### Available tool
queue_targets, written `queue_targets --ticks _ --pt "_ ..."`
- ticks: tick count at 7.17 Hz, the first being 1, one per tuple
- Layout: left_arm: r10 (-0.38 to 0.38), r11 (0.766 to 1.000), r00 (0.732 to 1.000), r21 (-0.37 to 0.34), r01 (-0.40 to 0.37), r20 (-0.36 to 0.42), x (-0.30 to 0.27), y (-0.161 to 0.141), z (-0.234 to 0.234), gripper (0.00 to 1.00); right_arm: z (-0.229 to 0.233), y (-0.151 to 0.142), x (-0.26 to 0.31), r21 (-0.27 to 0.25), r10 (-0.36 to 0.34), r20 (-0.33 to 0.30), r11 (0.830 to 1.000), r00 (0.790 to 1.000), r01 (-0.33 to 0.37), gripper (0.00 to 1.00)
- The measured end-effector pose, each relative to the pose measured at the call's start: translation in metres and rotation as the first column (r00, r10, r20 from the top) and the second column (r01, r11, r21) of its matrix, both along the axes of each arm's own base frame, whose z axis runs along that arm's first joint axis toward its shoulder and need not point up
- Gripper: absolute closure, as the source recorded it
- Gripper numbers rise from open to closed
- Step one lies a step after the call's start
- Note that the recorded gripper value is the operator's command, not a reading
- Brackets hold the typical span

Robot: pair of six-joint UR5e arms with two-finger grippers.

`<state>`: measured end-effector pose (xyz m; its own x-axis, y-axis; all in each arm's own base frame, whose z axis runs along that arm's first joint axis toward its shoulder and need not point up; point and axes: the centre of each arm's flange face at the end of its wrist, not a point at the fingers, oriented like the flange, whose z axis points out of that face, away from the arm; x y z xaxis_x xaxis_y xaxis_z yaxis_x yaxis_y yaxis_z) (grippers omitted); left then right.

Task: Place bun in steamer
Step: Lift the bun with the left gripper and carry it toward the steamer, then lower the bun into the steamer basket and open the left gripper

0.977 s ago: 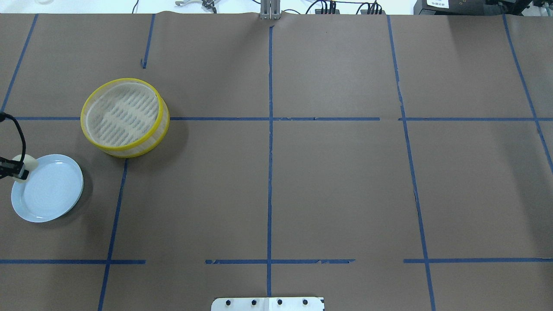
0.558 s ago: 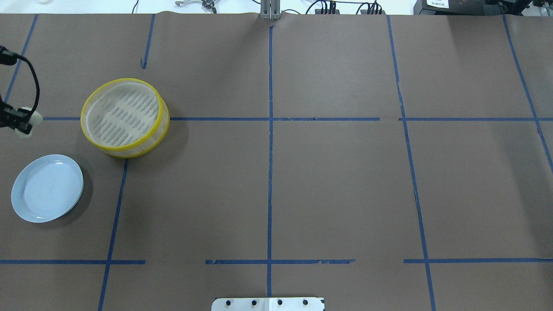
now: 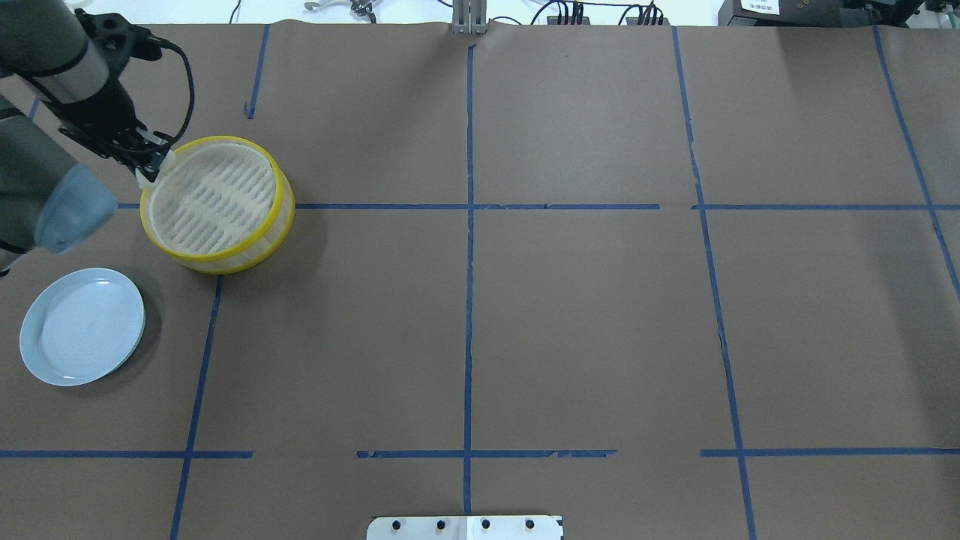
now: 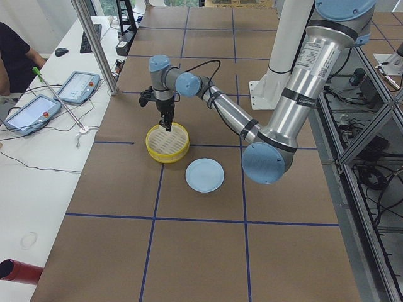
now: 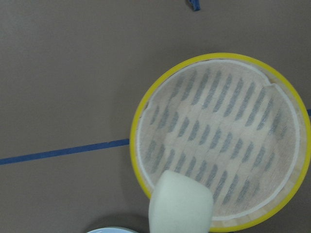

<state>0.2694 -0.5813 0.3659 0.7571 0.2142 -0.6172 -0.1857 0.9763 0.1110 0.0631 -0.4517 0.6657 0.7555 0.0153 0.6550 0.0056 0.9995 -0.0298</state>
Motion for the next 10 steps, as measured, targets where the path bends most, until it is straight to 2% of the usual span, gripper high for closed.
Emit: queue_targets --ticks 2,3,4,5,6,7,8,10 --pt "0.026 1.0 0.999 0.012 -0.026 -0.019 0.048 -0.012 0.034 0.78 0.0 0.0 0.0 0.0 0.001 0.0 1.0 1.0 -0.001 0.0" --pt "0.037 0.999 0.999 0.011 -0.037 -0.024 0.066 -0.008 0.045 0.75 0.0 0.0 0.0 0.0 0.001 0.0 1.0 1.0 -0.001 0.0" --pt "0.049 0.999 0.999 0.007 -0.049 -0.023 0.078 -0.004 0.052 0.65 0.0 0.0 0.0 0.0 0.001 0.0 1.0 1.0 -0.001 0.0" --pt "0.058 0.998 0.998 0.003 -0.058 -0.02 0.085 -0.001 0.057 0.41 0.0 0.0 0.0 0.0 0.0 0.0 1.0 1.0 0.0 0.0" --pt "0.063 0.998 0.998 0.002 -0.063 -0.018 0.089 0.001 0.059 0.28 0.0 0.0 0.0 0.0 0.0 0.0 1.0 1.0 0.0 0.0" --pt "0.066 0.998 0.998 0.003 -0.066 -0.018 0.09 0.002 0.059 0.06 0.0 0.0 0.0 0.0 0.0 0.0 1.0 1.0 0.0 0.0" --pt "0.068 0.998 0.998 0.005 -0.068 -0.017 0.091 0.002 0.06 0.0 0.0 0.0 0.0 0.0 0.0 0.0 1.0 1.0 0.0 0.0" --pt "0.065 0.998 0.998 0.018 -0.064 -0.023 0.086 0.0 0.054 0.0 0.0 0.0 0.0 0.0 0.0 0.0 1.0 1.0 0.0 0.0"
